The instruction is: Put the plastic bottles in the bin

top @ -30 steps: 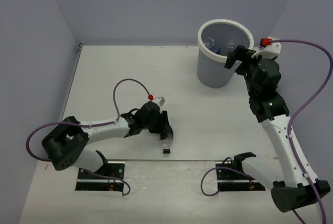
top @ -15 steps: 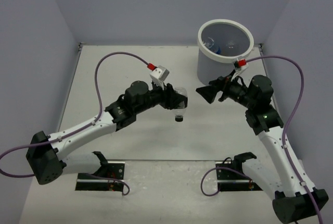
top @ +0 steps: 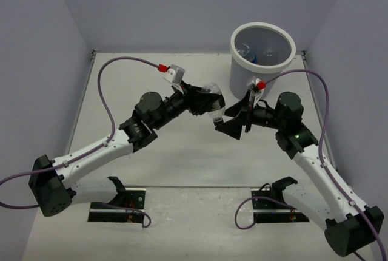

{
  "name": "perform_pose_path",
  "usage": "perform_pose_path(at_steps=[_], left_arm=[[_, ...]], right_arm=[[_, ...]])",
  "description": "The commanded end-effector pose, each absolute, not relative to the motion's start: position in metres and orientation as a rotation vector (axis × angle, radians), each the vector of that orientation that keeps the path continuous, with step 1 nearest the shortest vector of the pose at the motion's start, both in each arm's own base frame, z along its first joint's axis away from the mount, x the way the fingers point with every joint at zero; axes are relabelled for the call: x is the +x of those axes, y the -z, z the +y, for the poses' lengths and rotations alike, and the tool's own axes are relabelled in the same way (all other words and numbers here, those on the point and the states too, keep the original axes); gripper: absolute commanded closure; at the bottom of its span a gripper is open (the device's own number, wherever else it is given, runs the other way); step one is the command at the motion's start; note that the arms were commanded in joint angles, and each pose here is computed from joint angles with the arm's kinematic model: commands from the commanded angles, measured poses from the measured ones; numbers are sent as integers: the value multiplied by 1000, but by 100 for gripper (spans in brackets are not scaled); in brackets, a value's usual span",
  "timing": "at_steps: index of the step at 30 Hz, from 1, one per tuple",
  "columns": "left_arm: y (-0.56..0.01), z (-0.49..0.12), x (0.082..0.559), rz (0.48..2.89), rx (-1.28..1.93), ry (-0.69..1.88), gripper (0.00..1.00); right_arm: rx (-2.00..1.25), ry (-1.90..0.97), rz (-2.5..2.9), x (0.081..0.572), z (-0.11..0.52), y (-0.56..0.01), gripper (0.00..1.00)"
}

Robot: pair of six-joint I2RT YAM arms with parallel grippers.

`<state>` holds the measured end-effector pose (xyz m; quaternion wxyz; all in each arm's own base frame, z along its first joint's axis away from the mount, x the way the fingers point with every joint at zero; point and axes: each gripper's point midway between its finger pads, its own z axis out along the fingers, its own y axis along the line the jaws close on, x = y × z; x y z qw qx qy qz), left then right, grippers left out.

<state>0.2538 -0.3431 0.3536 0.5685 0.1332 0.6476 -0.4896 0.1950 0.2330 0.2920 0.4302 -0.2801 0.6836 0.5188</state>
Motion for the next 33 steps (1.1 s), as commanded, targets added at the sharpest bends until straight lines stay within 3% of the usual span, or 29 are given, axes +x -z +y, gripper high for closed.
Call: perform_pose_path(at_steps=[1, 3, 5, 7, 8, 10, 11, 12, 16, 21, 28, 33], left_arm=[[-389, -341, 243, 1385, 259, 1268, 100], [-386, -341, 243, 1389, 245, 1284, 100], [-383, -342, 243, 1398, 241, 1289, 100], [-383, -343, 243, 1398, 239, 1293, 95], [-384, -343, 244, 1396, 241, 1290, 81], [-387, -342, 244, 1389, 246, 1282, 21], [-387, -341, 246, 1403, 233, 1268, 6], [-387, -338, 249, 1421, 215, 1245, 0], [-394, -306, 265, 1444, 90, 1081, 0], [-378, -219, 291, 1516, -225, 726, 0], [-325, -135, 315, 1665, -382, 440, 0], [-308, -105, 319, 1699, -443, 291, 0]], right_arm=[[-702, -1277, 1657, 207, 241, -300, 3], [-689, -1286, 1669, 211, 243, -298, 14], [-683, -1293, 1651, 213, 245, -301, 33], [-662, -1293, 1630, 215, 245, -307, 73], [-658, -1293, 1622, 214, 244, -310, 85], [-650, -1277, 1619, 216, 243, -316, 93], [-625, -1246, 1630, 220, 241, -320, 97], [-574, -1198, 1657, 230, 237, -321, 99], [-364, -992, 1736, 269, 214, -326, 100], [-178, -753, 1734, 318, 176, -357, 100], [126, -346, 1791, 412, 90, -374, 100], [257, -206, 1825, 465, 58, -371, 97]])
